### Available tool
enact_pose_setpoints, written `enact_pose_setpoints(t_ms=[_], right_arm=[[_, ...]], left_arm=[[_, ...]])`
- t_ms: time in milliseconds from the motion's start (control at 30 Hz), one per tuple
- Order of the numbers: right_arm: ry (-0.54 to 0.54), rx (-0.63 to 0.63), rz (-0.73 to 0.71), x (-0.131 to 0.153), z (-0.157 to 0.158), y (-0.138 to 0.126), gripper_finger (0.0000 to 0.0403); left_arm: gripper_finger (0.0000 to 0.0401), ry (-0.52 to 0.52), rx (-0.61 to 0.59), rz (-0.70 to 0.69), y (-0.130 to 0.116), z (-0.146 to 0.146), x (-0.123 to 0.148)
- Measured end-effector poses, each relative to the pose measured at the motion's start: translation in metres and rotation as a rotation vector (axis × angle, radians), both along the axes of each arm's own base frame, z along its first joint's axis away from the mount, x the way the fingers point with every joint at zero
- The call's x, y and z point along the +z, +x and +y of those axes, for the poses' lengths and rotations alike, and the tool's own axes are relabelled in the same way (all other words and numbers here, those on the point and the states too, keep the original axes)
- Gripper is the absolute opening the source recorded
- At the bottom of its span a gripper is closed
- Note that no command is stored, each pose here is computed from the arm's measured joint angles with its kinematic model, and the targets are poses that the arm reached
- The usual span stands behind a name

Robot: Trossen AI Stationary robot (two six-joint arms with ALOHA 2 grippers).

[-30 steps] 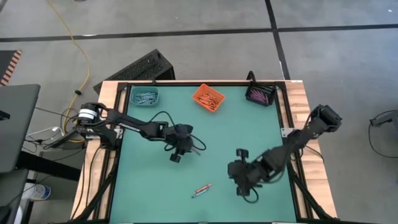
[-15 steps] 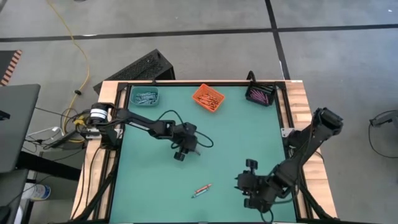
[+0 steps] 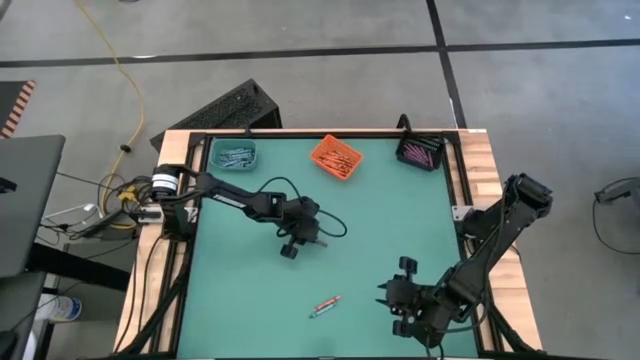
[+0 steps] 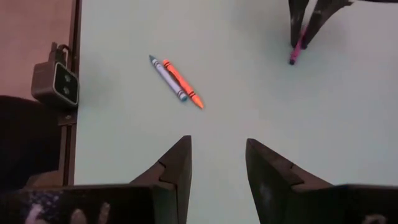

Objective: Sort crayons
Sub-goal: Put the violet crayon into the black bin

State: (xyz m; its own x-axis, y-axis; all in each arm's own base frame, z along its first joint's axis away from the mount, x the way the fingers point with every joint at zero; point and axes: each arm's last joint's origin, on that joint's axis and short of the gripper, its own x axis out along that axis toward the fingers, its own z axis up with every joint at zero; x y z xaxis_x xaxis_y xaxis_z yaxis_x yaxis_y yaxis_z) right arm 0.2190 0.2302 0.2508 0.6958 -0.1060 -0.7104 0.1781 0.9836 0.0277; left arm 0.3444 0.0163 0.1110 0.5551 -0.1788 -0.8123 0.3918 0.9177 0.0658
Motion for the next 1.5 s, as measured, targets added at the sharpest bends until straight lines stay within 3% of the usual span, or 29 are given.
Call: enact_pose_setpoints(t_ms=[100,167,633,1200,1500], right_arm=[[-0.012,-0.01,-0.014,0.0,-0.001,0.0,0.0142],[-0.02,-0.016,-0.023,0.001,-0.001,0.001,0.0142],[-0.046,-0.03,-0.048,0.001,-0.002,0.001,0.0142],[-0.075,-0.027,-0.085,0.001,0.004,-0.006,0.0142],[-0.104,-0.023,-0.137,-0.031,0.006,-0.02,0.0142]], left_arm=[[0.0019,0.015,-0.026,0.01,-0.001,-0.001,-0.001],[0.001,0.016,-0.028,0.016,-0.001,-0.002,-0.001],[0.0002,0.075,-0.071,-0.006,0.009,-0.025,0.008],[0.0,0.154,-0.23,-0.139,0.028,-0.093,0.038],[0.0,0.196,-0.262,-0.222,0.037,-0.114,0.059]])
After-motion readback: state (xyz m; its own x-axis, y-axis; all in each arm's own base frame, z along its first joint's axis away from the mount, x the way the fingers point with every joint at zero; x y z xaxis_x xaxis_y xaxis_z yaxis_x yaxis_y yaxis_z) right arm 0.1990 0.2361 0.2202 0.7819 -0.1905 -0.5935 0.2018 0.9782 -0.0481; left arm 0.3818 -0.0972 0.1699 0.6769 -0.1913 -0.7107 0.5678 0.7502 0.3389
